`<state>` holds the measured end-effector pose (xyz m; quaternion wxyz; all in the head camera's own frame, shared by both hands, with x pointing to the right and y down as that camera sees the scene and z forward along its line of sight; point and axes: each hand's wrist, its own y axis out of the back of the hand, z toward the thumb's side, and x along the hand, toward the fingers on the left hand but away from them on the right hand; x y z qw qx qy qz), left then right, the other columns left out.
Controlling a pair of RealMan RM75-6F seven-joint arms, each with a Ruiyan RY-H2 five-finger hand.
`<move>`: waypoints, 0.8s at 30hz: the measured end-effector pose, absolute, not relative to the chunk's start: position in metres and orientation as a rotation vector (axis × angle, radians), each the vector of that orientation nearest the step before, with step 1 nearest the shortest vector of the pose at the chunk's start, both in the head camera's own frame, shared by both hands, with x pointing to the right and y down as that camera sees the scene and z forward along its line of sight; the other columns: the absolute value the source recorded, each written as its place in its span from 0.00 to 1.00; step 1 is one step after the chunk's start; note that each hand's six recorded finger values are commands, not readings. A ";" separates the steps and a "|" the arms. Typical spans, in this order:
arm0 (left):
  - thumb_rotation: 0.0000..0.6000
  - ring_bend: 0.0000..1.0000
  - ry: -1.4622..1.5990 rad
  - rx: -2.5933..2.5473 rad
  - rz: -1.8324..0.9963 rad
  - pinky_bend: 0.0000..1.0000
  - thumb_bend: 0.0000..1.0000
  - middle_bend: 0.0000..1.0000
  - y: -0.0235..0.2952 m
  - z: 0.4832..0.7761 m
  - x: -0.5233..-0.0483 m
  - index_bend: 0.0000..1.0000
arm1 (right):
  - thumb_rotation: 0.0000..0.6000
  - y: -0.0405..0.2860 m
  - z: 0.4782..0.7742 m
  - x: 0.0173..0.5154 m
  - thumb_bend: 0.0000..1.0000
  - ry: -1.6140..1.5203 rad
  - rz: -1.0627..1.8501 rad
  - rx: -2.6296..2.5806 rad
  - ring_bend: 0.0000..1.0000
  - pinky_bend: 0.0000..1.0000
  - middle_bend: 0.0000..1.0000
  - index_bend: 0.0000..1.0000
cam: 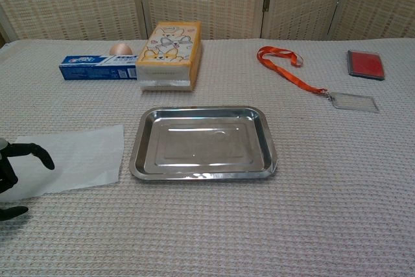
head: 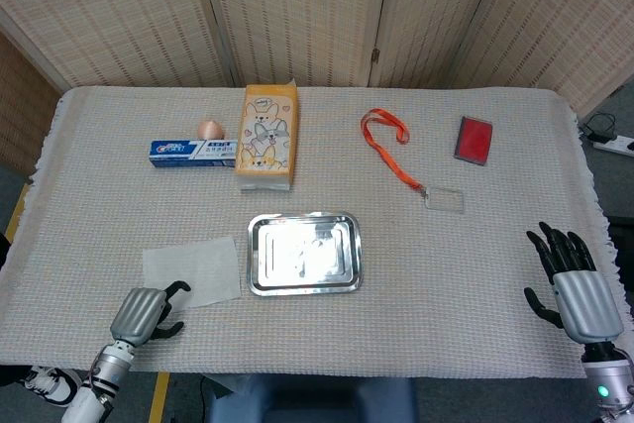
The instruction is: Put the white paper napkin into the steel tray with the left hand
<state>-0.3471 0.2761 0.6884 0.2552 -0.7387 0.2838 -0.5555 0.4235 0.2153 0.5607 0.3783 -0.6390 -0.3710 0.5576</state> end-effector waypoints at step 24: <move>1.00 1.00 0.762 -1.800 -1.503 1.00 0.39 1.00 0.272 0.716 -0.341 0.46 | 1.00 0.215 0.559 0.426 0.40 -0.956 1.426 -1.629 0.00 0.00 0.00 0.00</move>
